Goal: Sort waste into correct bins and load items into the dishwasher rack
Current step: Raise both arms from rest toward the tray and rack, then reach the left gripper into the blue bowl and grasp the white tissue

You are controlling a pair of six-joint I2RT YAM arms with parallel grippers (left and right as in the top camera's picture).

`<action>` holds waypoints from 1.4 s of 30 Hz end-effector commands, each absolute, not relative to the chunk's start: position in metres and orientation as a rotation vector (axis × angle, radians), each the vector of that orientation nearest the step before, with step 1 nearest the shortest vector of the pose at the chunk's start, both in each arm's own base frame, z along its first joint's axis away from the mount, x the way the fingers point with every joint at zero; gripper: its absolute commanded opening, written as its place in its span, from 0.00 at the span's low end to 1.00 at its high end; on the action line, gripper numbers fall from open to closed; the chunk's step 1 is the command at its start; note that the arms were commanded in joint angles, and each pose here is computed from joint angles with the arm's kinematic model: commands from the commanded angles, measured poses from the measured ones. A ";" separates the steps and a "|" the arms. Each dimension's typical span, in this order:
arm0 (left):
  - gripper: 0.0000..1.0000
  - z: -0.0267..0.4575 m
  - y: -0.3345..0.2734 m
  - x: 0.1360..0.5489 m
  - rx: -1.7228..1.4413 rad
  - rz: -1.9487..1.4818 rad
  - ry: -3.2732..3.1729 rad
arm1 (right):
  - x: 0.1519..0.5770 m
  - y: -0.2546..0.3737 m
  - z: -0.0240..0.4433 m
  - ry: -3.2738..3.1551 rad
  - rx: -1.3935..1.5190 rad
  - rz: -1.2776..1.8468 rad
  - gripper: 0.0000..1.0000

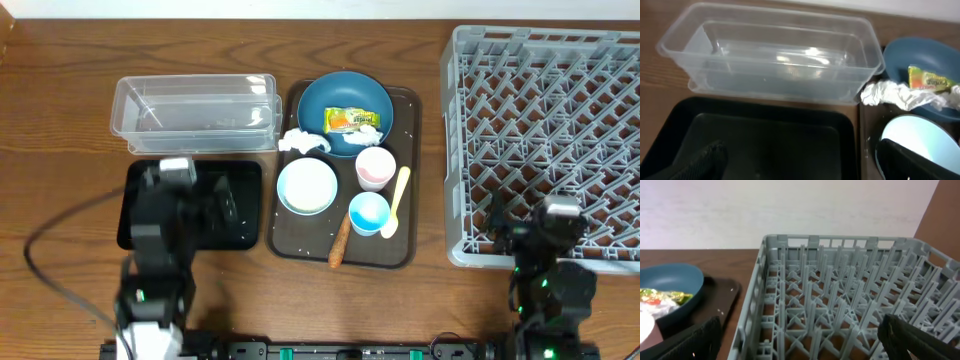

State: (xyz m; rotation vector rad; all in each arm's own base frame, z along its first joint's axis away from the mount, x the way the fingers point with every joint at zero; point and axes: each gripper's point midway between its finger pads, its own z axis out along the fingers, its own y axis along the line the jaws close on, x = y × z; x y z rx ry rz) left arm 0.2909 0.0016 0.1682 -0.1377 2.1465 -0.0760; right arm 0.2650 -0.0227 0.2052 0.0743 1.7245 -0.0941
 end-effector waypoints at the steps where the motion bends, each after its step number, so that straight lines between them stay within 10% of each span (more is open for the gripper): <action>1: 0.96 0.189 0.003 0.310 -0.156 -0.077 2.218 | 0.281 -0.022 0.225 1.759 0.069 -0.101 0.99; 19: 0.96 0.204 0.005 0.309 -0.118 -0.026 2.524 | 0.351 -0.008 0.215 2.235 0.012 -0.002 0.99; 42: 0.96 0.156 -0.166 0.386 0.574 -0.263 2.348 | 0.351 -0.005 0.214 2.237 0.004 0.014 0.99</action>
